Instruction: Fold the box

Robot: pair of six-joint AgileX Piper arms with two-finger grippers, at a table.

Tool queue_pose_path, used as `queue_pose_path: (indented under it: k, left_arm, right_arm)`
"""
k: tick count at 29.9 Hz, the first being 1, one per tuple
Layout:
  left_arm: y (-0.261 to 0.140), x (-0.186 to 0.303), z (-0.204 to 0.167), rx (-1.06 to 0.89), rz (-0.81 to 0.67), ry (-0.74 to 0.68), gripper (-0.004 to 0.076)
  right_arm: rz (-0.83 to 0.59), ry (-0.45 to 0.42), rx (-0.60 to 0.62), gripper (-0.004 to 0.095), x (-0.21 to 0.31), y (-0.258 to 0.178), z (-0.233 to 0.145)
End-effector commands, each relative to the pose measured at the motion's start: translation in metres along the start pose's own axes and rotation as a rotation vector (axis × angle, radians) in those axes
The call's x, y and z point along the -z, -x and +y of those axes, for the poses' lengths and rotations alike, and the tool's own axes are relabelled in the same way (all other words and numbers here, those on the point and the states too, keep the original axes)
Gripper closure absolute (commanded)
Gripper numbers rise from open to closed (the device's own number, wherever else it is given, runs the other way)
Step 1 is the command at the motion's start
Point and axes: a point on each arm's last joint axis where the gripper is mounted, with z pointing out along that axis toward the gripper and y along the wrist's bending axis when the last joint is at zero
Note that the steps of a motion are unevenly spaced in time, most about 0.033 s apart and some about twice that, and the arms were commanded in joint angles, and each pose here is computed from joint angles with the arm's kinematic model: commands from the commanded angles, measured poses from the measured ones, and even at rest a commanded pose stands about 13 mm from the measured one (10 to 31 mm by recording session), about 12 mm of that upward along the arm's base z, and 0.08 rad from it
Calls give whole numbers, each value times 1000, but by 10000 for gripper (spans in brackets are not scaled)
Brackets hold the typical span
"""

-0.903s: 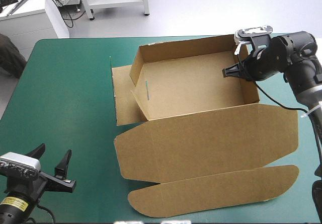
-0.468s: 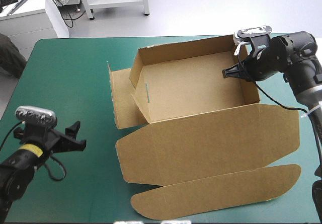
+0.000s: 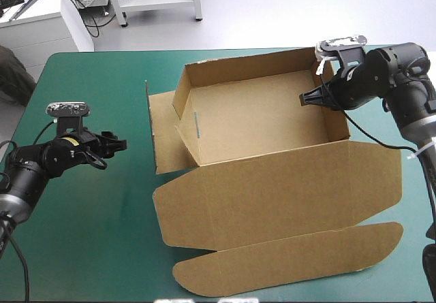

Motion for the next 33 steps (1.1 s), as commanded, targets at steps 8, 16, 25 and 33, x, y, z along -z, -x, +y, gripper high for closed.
queue_pose_path:
  k: [8,16,25,33]
  left_arm:
    - [23,-29,0,62,-115,-302,340]
    - [12,-70,-5,150,-14,-457,346]
    - [19,-58,-33,172,-87,-888,346]
    - [18,-43,-56,116,-48,-1073,346]
  right_arm:
    - [-62,11,-7,928,25,0,0]
    - [-64,13,-7,928,26,0,0]
    - [-64,5,-5,928,26,0,0]
    - [-64,3,-4,928,26,0,-1]
